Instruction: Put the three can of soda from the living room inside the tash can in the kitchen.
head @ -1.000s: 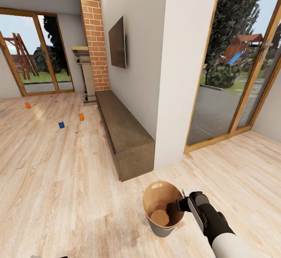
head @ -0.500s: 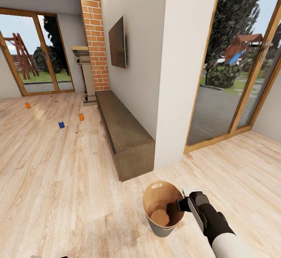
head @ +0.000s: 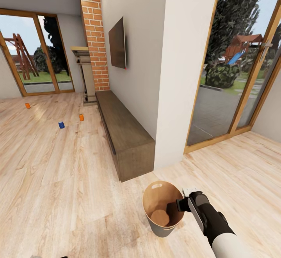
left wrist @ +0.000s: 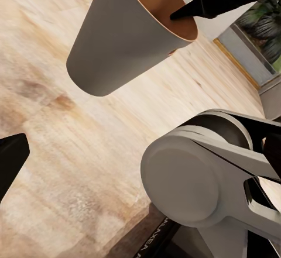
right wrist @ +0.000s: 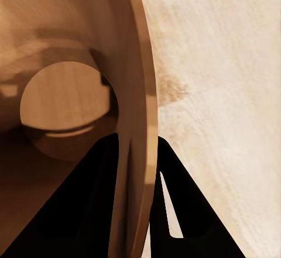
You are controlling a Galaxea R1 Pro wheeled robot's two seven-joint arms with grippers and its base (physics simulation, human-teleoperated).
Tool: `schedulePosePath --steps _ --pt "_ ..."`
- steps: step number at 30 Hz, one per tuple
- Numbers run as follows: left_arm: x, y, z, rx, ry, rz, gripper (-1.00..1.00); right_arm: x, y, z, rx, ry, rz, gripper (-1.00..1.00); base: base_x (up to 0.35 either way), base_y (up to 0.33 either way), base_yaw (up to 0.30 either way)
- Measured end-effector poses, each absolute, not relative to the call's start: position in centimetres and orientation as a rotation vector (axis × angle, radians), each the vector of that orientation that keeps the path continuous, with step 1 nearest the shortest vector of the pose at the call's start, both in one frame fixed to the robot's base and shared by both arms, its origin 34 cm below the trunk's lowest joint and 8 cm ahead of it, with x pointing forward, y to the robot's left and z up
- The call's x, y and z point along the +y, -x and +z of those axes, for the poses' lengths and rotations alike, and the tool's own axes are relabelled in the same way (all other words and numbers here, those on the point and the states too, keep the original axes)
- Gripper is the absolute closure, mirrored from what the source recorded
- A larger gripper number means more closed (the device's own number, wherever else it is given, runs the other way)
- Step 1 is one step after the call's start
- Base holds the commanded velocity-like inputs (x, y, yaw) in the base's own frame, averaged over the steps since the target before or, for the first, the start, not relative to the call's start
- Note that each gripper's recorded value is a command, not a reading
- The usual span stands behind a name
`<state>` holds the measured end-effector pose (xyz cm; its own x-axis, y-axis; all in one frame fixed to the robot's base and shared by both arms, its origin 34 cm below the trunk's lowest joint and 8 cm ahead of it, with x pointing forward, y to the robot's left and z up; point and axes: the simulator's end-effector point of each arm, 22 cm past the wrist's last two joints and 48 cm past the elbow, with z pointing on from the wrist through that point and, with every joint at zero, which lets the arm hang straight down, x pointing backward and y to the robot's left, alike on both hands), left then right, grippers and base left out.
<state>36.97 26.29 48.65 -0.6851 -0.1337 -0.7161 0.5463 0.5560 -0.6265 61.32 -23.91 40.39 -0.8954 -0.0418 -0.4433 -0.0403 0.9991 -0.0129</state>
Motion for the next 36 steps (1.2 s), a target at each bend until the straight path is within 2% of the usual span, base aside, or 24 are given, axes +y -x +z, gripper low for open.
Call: schedulePosePath --steps 27,36 --pt "26.29 -37.02 48.82 2.038 -0.334 -1.157 -1.0 -23.89 -61.41 40.7 2.675 0.058 -0.004 1.0 0.0 0.0 0.0" --pt "26.29 -37.02 48.82 2.038 -0.334 -1.157 -1.0 -23.72 -61.39 40.7 2.676 0.058 0.002 1.0 0.0 0.0 0.225"
